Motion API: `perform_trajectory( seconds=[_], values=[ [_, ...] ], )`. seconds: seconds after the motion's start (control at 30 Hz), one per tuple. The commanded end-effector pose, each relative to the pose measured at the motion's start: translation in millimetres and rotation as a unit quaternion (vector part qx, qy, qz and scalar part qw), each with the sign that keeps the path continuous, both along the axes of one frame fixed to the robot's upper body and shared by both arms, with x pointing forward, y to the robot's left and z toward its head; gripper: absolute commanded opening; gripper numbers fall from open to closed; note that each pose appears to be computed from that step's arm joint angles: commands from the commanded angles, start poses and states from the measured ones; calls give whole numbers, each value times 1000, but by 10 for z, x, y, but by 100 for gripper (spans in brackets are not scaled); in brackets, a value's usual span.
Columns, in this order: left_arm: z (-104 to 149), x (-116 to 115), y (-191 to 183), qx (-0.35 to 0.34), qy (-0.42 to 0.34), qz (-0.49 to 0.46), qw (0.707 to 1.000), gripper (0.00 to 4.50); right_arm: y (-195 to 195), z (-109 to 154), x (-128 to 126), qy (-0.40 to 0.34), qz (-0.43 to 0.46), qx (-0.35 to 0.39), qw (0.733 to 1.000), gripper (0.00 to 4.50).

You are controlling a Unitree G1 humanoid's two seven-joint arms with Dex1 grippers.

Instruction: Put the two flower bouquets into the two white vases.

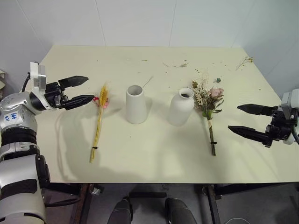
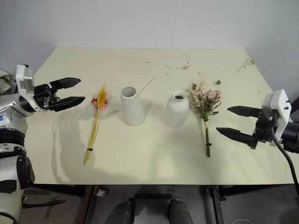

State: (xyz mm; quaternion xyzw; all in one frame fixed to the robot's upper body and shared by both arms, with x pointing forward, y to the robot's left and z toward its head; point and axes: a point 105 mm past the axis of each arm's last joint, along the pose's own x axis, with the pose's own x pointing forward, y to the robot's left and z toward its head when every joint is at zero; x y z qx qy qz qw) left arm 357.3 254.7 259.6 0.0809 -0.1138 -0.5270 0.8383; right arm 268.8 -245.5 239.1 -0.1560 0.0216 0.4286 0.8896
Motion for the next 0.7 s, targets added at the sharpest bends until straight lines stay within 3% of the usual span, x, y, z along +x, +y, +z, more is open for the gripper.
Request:
perform_trajectory(
  seconds=[0.03, 0.3, 0.5, 0.7],
  values=[
    [93, -101, -38, 20, -21, -46, 999, 447, 51, 167, -58, -38, 7, 7, 999, 450],
    [54, -94, -127, 17, -14, -68, 997, 447, 69, 39, -63, -33, -35, 17, 999, 450],
    [122, -76, -157, 18, -22, -72, 997, 447, -6, -156, 125, -9, -123, -26, 992, 450],
    [140, -87, -199, 20, -30, -82, 996, 447, -6, -260, 245, 12, -169, -24, 985, 450]
  ],
)
